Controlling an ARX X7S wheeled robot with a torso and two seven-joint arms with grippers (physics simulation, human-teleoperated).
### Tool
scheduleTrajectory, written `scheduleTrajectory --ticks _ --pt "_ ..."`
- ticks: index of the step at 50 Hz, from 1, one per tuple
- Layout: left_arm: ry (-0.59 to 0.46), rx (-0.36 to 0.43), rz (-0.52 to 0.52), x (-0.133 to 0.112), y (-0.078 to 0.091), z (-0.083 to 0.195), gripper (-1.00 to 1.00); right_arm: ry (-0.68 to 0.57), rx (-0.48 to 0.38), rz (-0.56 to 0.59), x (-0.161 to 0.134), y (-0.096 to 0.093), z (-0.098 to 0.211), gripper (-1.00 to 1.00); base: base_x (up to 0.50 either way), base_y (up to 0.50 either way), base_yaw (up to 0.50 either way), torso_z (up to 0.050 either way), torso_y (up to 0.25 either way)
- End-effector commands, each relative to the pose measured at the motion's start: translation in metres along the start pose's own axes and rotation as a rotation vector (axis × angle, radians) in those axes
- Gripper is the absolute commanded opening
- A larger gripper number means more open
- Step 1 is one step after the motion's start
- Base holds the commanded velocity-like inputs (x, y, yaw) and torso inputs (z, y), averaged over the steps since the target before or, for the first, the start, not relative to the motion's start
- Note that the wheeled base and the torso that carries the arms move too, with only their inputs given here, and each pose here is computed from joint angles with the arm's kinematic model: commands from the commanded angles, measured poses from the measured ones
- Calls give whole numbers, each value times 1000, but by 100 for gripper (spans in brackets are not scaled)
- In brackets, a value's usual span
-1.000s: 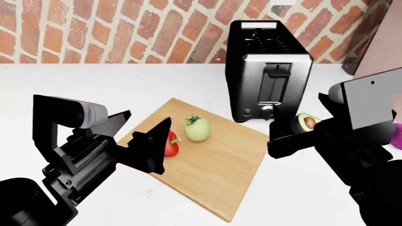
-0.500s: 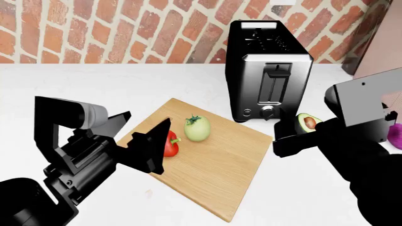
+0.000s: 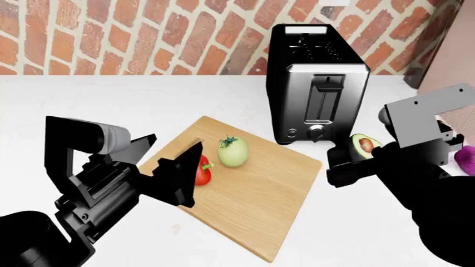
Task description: Place the avocado, onion, tomato and bell pepper on the cutting board.
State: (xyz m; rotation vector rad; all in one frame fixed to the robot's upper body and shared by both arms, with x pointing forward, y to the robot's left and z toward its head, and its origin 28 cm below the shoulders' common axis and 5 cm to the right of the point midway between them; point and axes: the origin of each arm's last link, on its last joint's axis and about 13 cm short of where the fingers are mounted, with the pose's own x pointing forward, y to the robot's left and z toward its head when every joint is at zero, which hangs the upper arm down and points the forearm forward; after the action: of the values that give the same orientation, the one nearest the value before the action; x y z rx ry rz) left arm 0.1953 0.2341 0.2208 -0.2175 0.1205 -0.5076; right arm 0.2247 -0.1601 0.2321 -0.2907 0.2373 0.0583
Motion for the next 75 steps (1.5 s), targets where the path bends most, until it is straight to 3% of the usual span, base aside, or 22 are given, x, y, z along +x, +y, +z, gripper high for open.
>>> scheduleTrajectory --ticks 1,16,17,75 --pt "9 1 -5 -1 -1 -1 100 43 -4 8 6 -1 -6 100 0 0 0 0 0" --pt "10 -3 -6 1 1 -3 100 70 -33 -12 12 -1 -10 100 0 0 0 0 0" --pt "18 -11 -7 1 1 -5 100 59 -67 -33 13 -2 -11 100 0 0 0 0 0" --pt "27 -18 -14 6 3 -9 100 161 -66 -36 35 -5 -26 100 0 0 0 0 0"
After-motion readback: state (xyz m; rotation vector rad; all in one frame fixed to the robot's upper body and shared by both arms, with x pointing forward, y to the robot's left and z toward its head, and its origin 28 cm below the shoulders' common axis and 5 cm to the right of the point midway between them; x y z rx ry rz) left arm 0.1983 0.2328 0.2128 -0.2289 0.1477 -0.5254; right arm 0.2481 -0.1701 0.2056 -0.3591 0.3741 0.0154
